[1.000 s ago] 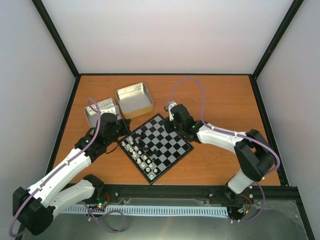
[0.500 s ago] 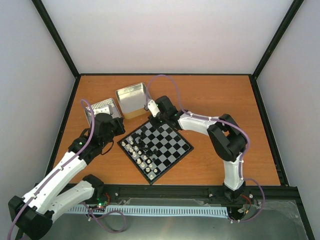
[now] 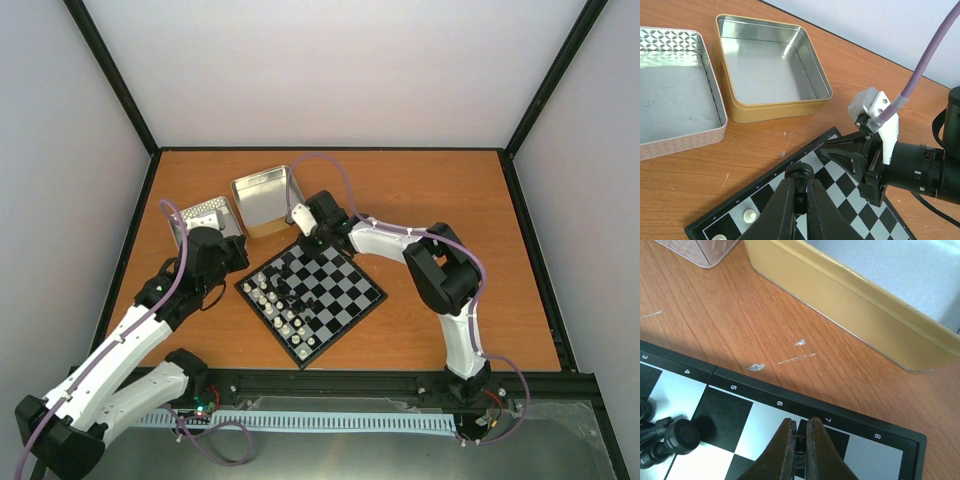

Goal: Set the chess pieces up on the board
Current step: Place the chess piece on the chessboard.

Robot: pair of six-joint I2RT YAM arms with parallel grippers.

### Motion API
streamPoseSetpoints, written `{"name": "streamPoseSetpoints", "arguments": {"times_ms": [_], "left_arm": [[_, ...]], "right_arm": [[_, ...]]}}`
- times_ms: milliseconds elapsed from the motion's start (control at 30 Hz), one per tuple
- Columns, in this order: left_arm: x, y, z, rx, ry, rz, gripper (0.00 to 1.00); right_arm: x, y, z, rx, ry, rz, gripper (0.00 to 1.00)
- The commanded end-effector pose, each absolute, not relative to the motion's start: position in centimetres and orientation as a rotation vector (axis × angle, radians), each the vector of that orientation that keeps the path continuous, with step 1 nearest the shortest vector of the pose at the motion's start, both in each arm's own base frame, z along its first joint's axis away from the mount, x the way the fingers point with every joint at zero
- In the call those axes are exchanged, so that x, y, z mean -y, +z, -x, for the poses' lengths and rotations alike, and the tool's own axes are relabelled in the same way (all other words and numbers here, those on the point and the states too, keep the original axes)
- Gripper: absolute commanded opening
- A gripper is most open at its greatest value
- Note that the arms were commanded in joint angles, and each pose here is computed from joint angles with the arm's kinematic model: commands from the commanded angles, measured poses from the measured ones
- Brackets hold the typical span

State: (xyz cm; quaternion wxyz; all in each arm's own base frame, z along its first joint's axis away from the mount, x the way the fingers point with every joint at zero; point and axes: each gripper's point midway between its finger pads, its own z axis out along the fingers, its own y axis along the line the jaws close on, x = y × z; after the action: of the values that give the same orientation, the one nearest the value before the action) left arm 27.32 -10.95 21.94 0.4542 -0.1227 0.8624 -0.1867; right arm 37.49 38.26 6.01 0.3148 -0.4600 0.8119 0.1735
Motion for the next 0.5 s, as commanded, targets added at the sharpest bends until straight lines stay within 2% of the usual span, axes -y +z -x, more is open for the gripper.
{"name": "streamPoseSetpoints", "arguments": {"times_ms": [0,267,467], "left_arm": [[10.75,22.84,-27.22,-2.113,-0.459,0.283,0.01],[11.09,22.81,-27.21,-2.115,-0.48,0.274,0.01],[11.14,22.72,-27.24,-2.118,-0.479,0.272,0.01]], "right_arm": [[-37.81,5.36,-38.24,-2.156,0.39,1.224,0.03],[-37.63,5.28,-38.56,-2.166,0.37,1.203,0.1],[-37.66,5.61,-38.56,-2.167,0.377,1.191,0.21]]}}
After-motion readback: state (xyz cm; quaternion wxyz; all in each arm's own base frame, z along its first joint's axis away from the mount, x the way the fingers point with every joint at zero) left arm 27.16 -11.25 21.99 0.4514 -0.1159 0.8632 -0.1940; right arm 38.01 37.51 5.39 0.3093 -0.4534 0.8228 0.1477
